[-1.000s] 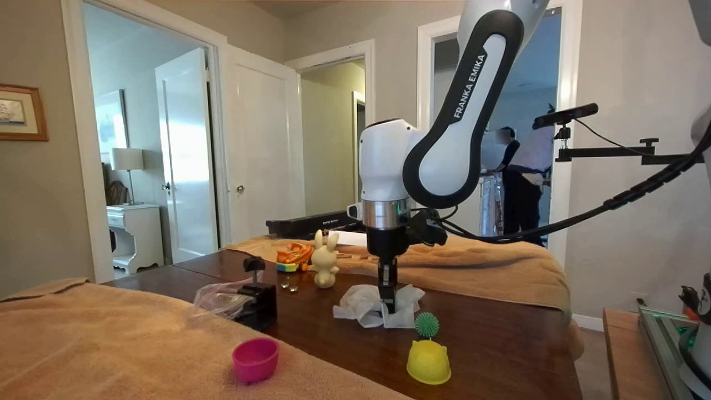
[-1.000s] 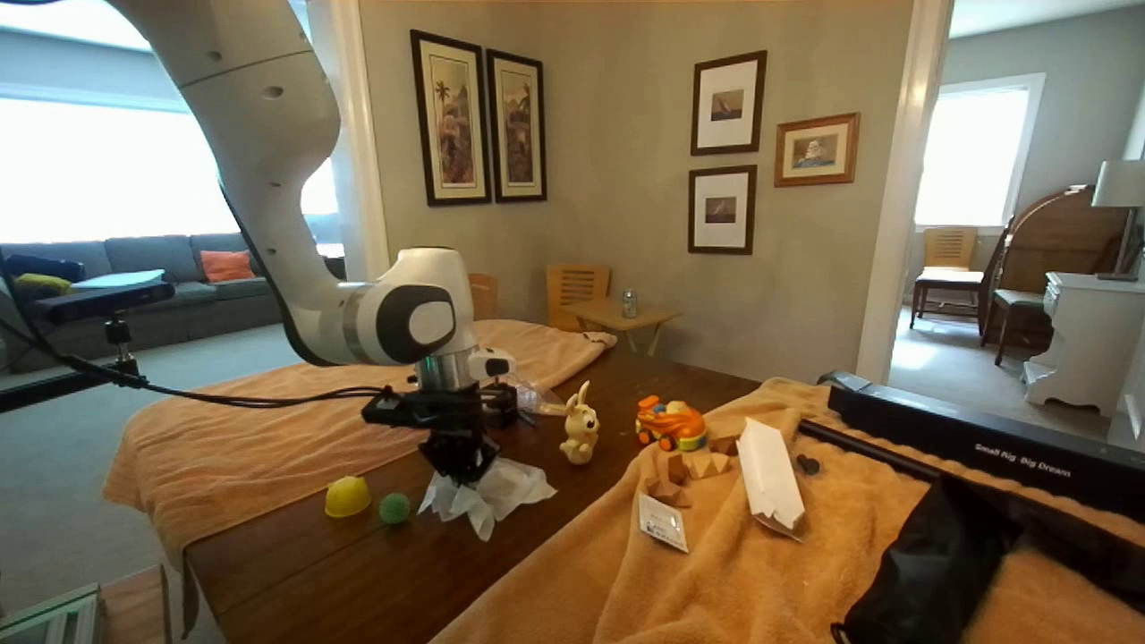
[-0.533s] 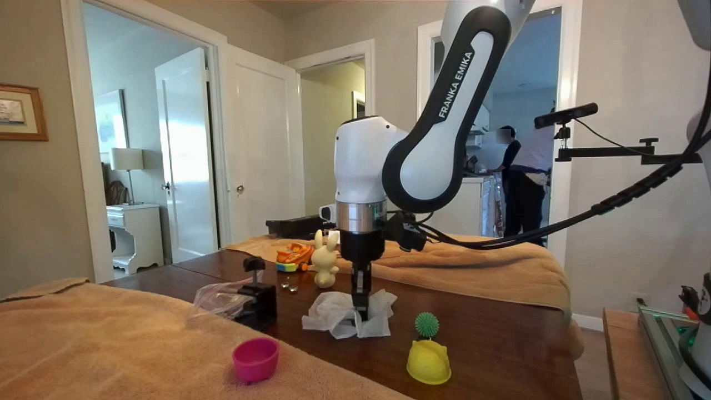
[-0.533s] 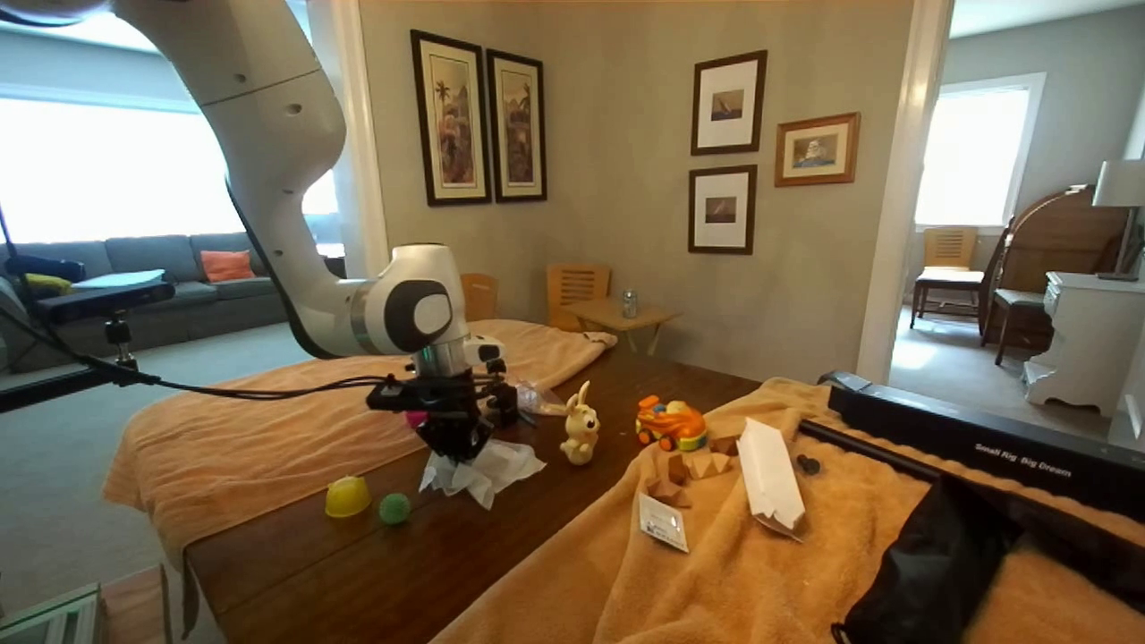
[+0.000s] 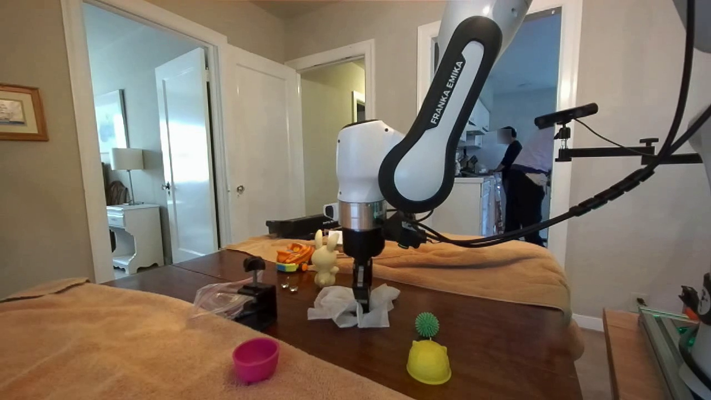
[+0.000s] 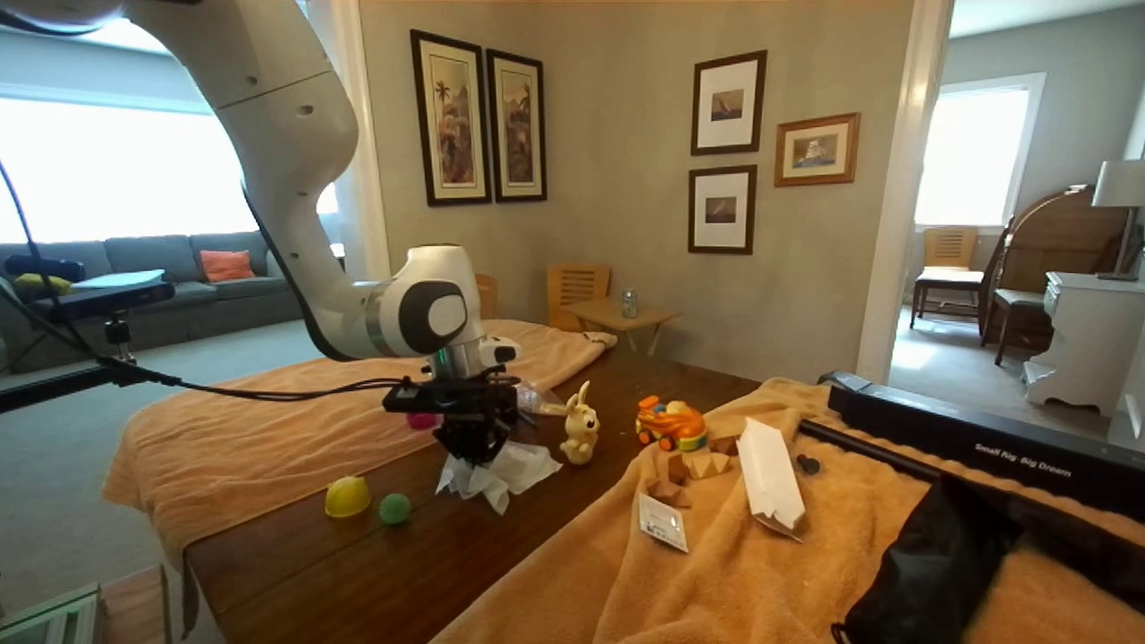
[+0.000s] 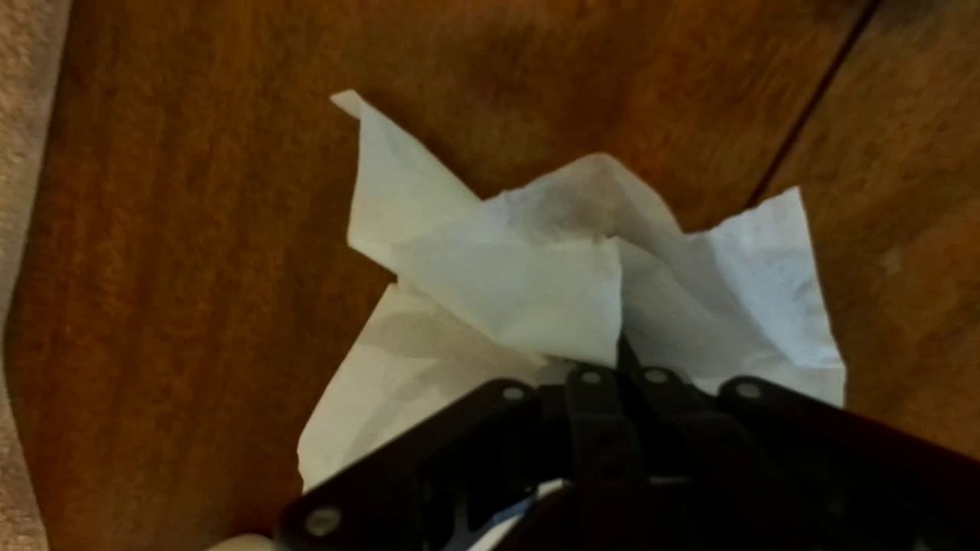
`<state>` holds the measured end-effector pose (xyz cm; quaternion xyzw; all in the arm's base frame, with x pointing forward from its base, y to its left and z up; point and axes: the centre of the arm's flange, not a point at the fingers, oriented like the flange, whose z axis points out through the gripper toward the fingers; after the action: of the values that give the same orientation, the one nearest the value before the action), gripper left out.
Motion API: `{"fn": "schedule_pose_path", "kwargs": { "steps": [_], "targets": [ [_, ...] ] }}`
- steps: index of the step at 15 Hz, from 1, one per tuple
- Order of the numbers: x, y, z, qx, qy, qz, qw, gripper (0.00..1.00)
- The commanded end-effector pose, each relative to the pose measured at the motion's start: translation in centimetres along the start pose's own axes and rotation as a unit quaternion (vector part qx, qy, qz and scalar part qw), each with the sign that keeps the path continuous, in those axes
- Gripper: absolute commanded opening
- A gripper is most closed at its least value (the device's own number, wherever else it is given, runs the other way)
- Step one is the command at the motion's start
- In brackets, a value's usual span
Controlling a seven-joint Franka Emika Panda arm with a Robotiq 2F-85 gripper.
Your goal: Clean the table
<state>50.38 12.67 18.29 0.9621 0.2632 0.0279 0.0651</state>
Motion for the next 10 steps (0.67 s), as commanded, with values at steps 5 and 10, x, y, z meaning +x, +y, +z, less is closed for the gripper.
{"fn": "schedule_pose_path", "kwargs": {
  "steps": [5,10],
  "targets": [
    [-6.8,5.2,-0.3,-0.010,-0.034,0.051,0.9981,0.00],
    [-6.6,4.8,0.5,-0.008,-0.034,0.050,0.9981,0.00]
  ]
}}
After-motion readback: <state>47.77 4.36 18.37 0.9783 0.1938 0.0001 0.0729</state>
